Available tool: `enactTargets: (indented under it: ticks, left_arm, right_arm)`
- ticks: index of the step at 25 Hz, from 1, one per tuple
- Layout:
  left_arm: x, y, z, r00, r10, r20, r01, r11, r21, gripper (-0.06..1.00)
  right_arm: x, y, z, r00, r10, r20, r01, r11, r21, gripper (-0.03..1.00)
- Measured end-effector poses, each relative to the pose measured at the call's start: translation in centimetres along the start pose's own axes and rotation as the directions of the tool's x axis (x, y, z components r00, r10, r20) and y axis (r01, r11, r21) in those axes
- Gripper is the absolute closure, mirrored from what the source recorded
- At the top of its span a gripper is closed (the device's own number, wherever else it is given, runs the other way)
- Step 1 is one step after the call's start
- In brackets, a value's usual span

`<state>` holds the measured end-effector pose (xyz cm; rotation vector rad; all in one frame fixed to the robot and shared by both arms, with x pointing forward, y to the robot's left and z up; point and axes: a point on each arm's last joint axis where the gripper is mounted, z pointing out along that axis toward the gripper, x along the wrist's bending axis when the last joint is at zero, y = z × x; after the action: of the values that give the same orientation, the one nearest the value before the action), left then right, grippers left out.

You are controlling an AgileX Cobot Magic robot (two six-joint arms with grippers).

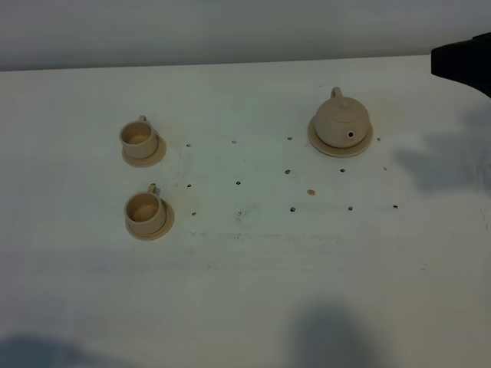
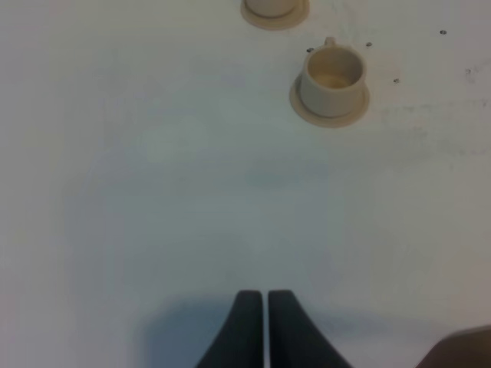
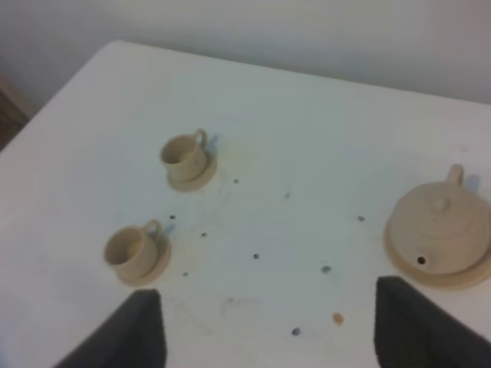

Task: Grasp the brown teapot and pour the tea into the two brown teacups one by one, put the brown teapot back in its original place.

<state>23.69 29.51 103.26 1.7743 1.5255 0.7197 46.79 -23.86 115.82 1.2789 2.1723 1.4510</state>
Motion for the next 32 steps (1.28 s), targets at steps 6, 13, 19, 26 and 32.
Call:
enactTargets:
  ticks: [6,13,19,26,32]
  left_arm:
    - [0.0,0.0,0.0,1.000,0.001,-0.002,-0.001,1.000,0.000,0.96]
    - [0.0,0.0,0.0,1.000,0.001,-0.002,-0.001,1.000,0.000,0.96]
    - [0.0,0.0,0.0,1.000,0.001,-0.002,-0.001,1.000,0.000,0.96]
    - [0.0,0.0,0.0,1.000,0.001,-0.002,-0.001,1.000,0.000,0.96]
    - [0.0,0.0,0.0,1.000,0.001,-0.002,-0.001,1.000,-0.001,0.96]
  right_arm:
    - [-1.7,0.6,1.6,0.999,0.042,0.033,-0.042,0.999,0.007,0.39]
    - [-3.0,0.9,5.5,0.998,0.015,0.067,-0.023,0.991,0.130,0.39]
    - [-0.6,2.9,9.8,0.980,-0.191,0.061,0.172,0.956,0.238,0.39]
    - [0.5,5.1,13.8,0.948,-0.310,0.068,0.281,0.920,0.275,0.45]
    - [-1.1,5.4,17.2,0.911,-0.405,0.076,0.346,0.852,0.393,0.68]
